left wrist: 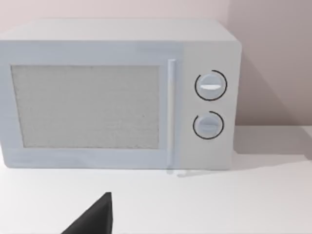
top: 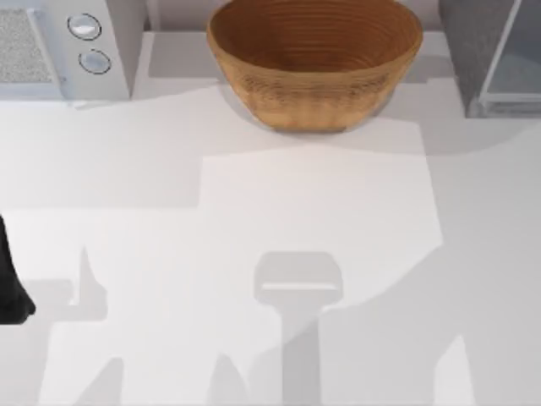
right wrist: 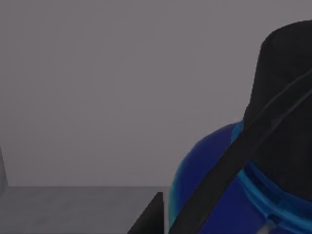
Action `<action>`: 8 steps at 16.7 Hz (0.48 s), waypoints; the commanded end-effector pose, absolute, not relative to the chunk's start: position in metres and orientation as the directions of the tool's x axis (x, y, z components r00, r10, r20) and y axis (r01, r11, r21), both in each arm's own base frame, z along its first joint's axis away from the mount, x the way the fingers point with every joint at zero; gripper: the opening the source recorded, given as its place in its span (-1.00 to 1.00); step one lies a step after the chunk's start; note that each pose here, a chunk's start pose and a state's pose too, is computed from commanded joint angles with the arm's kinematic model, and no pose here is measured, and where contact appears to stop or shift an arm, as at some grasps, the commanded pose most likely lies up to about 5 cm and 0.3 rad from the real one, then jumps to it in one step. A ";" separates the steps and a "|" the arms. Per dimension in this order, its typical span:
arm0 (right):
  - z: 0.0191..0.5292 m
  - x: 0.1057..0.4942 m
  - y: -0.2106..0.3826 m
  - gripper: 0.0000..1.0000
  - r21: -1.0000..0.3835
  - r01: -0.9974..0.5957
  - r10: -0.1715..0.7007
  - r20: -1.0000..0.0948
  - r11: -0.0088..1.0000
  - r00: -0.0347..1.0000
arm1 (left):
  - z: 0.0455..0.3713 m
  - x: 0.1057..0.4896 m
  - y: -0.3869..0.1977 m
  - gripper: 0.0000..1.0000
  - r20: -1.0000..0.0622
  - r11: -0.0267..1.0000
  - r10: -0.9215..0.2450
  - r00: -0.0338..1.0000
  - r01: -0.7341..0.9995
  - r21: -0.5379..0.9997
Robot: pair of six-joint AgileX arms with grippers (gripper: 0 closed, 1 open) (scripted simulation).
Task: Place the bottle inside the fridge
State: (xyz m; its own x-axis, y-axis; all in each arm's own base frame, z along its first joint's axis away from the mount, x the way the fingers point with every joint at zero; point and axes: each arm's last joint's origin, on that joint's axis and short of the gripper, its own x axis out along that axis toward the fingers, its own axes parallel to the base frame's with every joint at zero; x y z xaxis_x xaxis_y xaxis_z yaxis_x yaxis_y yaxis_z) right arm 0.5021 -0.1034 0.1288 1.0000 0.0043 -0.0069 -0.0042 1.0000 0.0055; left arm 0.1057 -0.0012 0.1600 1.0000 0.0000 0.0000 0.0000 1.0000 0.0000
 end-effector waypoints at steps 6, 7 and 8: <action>0.129 0.504 -0.103 -0.83 0.004 -0.004 0.004 -0.009 1.000 1.000 | 0.160 0.106 -0.001 1.00 0.000 1.000 0.000 1.000 0.000 0.000; 0.129 0.504 -0.103 -0.68 0.004 -0.004 0.004 -0.009 1.000 1.000 | 0.160 0.106 -0.001 1.00 0.000 1.000 0.000 1.000 0.000 0.000; 0.129 0.504 -0.103 -0.53 0.004 -0.004 0.004 -0.009 1.000 1.000 | 0.160 0.106 -0.001 1.00 0.000 1.000 0.000 1.000 0.000 0.000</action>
State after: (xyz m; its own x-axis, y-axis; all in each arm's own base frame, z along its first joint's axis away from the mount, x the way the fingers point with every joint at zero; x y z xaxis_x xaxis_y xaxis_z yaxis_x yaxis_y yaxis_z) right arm 0.5043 -0.1030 0.1289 1.0000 0.0039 -0.0085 -0.0039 1.0000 0.0042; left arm 0.1057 -0.0012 0.1600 1.0000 0.0000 0.0000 0.0000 1.0000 0.0000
